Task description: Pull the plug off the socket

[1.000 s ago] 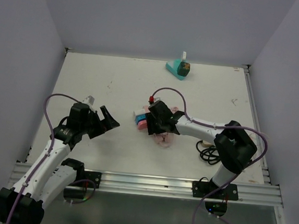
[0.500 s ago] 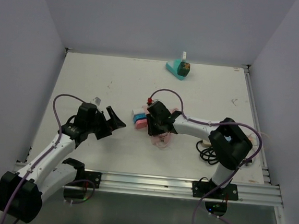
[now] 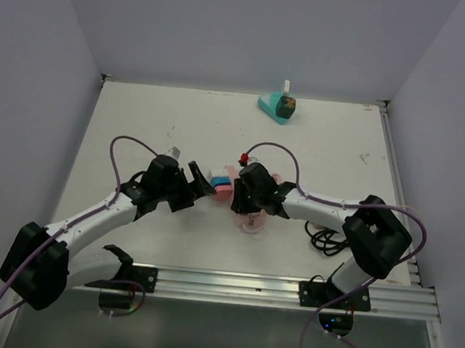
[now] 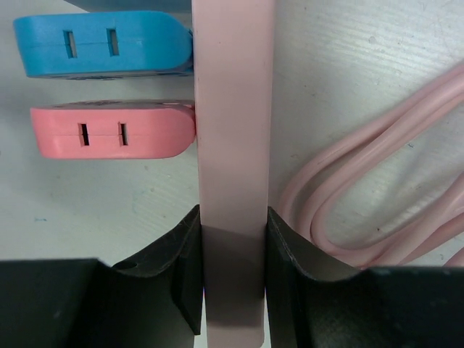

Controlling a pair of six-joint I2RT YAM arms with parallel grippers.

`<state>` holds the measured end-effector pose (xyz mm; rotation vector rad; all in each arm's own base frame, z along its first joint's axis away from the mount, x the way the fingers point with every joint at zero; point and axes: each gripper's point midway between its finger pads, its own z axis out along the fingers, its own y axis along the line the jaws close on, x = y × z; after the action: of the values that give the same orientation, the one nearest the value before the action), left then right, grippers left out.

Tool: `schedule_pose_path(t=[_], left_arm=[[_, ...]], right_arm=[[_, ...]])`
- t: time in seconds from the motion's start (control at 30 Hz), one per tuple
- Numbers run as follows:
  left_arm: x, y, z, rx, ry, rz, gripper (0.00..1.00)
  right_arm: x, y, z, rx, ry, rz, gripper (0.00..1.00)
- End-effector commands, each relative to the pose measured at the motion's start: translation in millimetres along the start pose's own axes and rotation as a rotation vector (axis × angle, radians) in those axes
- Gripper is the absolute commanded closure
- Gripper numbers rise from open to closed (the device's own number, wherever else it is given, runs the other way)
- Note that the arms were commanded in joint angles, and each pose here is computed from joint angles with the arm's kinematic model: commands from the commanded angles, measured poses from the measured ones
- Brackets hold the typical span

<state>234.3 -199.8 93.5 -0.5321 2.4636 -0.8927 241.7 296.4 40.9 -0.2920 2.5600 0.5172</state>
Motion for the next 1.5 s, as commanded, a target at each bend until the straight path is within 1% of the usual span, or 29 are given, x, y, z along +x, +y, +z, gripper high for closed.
schedule_pose_path(t=[0.0,0.2,0.37,0.53,0.7,0.73,0.97,1.17,1.2,1.27,1.33,1.47], left_arm=[[-23,-42,4,0.094,-0.091,-0.001,0.0],[-17,-64,19,0.123,-0.081,0.027,0.0],[-19,-66,28,0.109,-0.106,0.003,0.0],[-27,-63,31,0.082,-0.162,-0.009,0.03],[-23,-57,39,0.059,-0.147,-0.012,0.03],[-24,-64,40,0.089,-0.154,-0.009,0.03],[-16,-65,48,0.09,-0.136,0.007,0.04],[-17,-69,51,0.099,-0.147,0.012,0.17],[-19,-69,50,0.1,-0.156,0.012,0.22],[-20,-68,49,0.1,-0.166,0.009,0.26],[-24,-68,45,0.111,-0.192,-0.005,0.37],[-23,-67,43,0.117,-0.195,-0.02,0.52]], right_arm=[[-47,38,-24,-0.144,-0.175,0.054,1.0],[-46,44,-31,-0.189,-0.181,0.084,1.0],[-46,44,-35,-0.199,-0.198,0.1,1.0],[-45,48,-36,-0.234,-0.205,0.129,1.0],[-48,50,-38,-0.245,-0.218,0.134,1.0],[-48,51,-38,-0.247,-0.218,0.135,1.0],[-47,56,-39,-0.277,-0.21,0.14,1.0],[-46,53,-40,-0.27,-0.217,0.142,1.0],[-46,53,-40,-0.269,-0.219,0.142,1.0],[-45,52,-40,-0.27,-0.219,0.139,1.0],[-44,51,-40,-0.27,-0.219,0.144,1.0],[-39,46,-39,-0.257,-0.217,0.151,1.0]])
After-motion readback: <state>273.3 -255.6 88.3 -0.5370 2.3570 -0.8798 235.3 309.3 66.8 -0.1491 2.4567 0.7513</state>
